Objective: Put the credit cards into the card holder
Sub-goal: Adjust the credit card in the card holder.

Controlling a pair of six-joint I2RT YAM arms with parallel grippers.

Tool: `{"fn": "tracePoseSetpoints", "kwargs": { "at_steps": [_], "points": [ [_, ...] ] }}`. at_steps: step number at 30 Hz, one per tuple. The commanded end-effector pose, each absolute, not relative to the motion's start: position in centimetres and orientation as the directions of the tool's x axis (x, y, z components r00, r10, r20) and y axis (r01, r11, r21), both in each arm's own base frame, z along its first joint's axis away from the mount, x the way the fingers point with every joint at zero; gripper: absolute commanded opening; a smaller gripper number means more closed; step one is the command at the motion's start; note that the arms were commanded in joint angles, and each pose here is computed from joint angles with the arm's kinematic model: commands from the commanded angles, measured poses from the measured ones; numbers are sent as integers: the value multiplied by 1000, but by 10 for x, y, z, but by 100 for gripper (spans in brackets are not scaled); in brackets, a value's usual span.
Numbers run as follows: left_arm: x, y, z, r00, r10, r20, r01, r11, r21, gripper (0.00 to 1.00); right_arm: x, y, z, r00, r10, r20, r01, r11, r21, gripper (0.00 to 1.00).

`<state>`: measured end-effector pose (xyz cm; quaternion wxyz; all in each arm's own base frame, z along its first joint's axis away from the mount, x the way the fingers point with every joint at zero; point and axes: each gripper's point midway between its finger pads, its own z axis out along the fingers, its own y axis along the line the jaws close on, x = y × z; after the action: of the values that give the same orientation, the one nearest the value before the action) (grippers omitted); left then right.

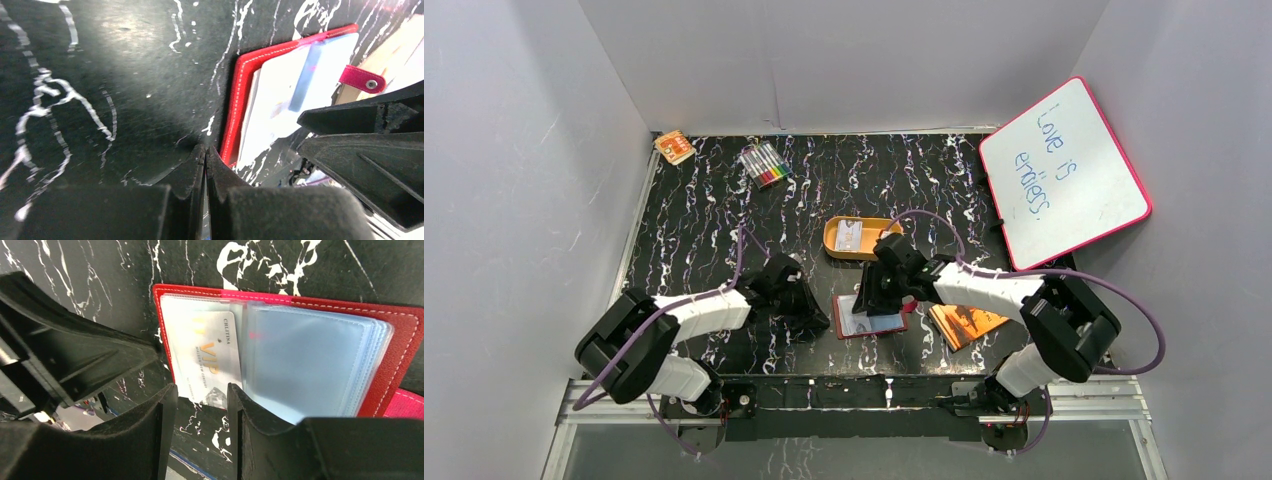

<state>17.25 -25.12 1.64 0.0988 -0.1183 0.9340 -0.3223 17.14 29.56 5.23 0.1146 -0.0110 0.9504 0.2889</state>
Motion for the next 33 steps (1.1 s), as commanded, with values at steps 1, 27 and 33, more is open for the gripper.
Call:
{"fn": "tracePoseSetpoints", "kwargs": {
  "at_steps": [1,27,33],
  "points": [
    [183,-243,37,-931,-308,-195,-131,782,-609,0,168,300,47,-977,48,-207,-80,819,568,49],
    [199,-292,43,-965,-226,-135,-62,693,-718,0,167,295,48,-976,76,-205,-59,811,582,48],
    [185,-278,17,-969,-225,-103,-98,731,-676,0,169,297,60,-971,83,-224,-71,796,601,48]
  ]
}}
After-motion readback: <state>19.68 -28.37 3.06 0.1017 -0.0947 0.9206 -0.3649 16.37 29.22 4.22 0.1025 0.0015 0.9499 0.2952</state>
